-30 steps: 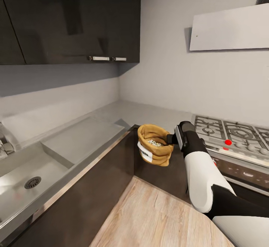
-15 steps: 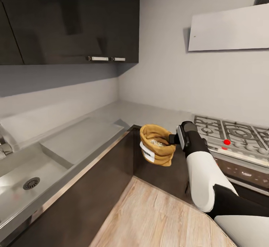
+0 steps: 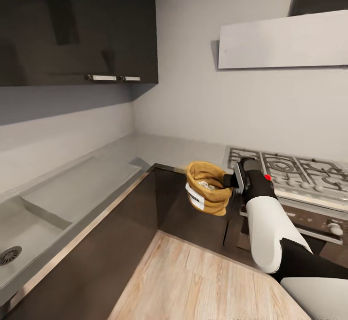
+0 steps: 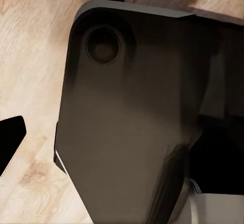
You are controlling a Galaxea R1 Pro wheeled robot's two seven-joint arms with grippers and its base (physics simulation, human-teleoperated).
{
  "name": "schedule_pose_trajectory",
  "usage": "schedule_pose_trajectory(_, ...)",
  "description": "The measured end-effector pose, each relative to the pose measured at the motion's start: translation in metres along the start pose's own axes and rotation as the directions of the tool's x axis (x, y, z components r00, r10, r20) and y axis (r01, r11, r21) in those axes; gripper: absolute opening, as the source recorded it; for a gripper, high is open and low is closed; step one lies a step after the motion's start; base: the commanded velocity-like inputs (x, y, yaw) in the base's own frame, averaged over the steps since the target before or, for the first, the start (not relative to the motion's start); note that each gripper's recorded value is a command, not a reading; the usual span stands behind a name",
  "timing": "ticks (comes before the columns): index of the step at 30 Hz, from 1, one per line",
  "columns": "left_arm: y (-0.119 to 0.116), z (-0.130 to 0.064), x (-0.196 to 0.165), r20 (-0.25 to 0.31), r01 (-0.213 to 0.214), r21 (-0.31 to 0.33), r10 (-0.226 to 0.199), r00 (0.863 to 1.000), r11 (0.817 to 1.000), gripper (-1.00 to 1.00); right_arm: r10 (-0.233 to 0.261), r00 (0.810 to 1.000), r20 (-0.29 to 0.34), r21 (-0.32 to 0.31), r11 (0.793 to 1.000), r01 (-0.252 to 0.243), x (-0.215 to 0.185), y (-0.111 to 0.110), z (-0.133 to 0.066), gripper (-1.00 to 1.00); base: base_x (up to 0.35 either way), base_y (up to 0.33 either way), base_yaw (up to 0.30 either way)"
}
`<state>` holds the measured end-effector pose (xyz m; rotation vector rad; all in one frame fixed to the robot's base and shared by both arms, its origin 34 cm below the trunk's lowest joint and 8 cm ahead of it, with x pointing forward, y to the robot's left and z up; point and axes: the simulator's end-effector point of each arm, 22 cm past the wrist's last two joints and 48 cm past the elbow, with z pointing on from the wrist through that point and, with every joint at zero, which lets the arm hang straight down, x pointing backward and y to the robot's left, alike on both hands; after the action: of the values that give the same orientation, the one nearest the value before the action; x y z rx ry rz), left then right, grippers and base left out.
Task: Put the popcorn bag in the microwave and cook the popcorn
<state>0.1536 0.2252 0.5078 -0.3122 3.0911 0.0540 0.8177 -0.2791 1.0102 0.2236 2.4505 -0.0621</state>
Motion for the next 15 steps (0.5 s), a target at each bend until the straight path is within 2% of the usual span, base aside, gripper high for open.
schedule_pose_trajectory(8, -0.0013, -0.0001, -0.0007, 0.003, -0.003, 0.003, 0.003, 1.0, 1.0, 1.0, 0.005, 1.0, 0.006, 0.015, 1.0, -0.005, -0.0028, -0.0093, -0.0022, -1.0, -0.023, 0.0, -0.274)
schedule_pose_trajectory(15, -0.0018, 0.0, -0.0021, 0.005, -0.002, 0.003, 0.002, 1.0, 1.0, 1.0, 0.006, 1.0, 0.009, 0.016, 1.0, -0.006, -0.004, -0.0097, -0.0038, -1.0, -0.307, 0.0, -0.274)
